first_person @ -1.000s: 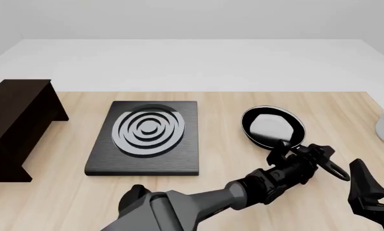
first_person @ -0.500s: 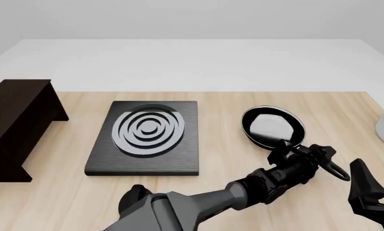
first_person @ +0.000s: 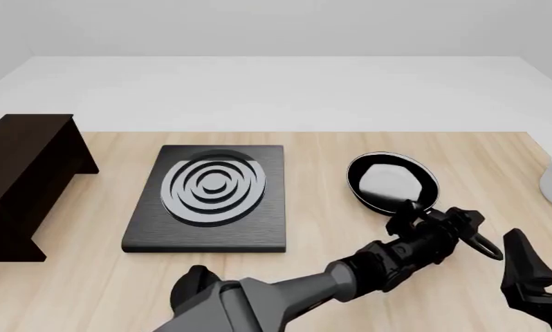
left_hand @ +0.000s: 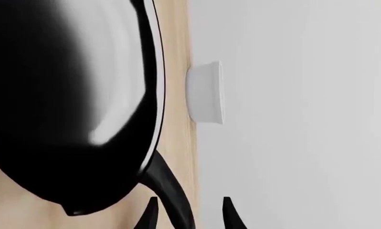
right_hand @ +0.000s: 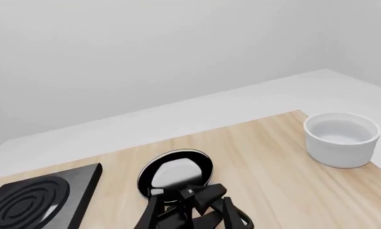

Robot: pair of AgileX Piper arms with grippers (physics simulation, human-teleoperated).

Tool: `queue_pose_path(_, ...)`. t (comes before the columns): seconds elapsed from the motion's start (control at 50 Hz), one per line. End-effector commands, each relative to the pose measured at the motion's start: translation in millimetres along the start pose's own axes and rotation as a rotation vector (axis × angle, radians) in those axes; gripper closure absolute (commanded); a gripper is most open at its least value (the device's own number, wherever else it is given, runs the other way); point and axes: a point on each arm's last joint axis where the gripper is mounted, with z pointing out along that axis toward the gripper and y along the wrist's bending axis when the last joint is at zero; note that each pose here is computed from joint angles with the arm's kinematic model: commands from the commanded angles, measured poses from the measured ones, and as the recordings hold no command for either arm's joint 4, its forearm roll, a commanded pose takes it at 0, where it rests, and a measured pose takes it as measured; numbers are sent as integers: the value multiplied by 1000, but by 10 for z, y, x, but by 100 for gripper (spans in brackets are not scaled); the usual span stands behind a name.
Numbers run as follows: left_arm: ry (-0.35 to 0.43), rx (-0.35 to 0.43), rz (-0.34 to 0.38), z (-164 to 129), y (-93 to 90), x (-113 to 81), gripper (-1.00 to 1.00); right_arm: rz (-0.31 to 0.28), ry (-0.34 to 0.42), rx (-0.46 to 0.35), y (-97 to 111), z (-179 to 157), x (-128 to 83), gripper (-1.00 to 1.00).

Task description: Put the frying pan on top of the cabinet.

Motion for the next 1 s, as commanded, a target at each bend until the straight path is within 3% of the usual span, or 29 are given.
queue_pose_path(0.02, 23, -171, 15, 21, 851, 97, -100, 2, 0, 1, -1, 0, 0, -100)
queue_pose_path(0.16, 19, -182, 15, 49, 881, 64, -100, 4, 0, 1, -1, 1, 0, -100)
queue_pose_path(0.2, 17, -183, 15, 49, 809, 39, -100, 4, 0, 2, -1, -5, -1, -100)
queue_pose_path(0.4, 15, -185, 14, 74, 886, 36, -100, 8, 0, 3, -2, -3, -1, -100)
queue_pose_path(0.46, 15, -183, 13, 72, 824, 29, -100, 8, 0, 3, -3, -1, 0, -100)
queue_pose_path(0.56, 15, -190, 19, 80, 896, 31, -100, 10, 1, 4, -2, 6, -1, -100)
queue_pose_path(0.58, 17, -188, 22, 82, 882, 41, 100, 9, 0, 2, -1, 2, -2, -100)
queue_pose_path(1.0, -6, -172, 88, 16, 647, -162, 100, 7, -2, 1, -1, -8, 0, -100)
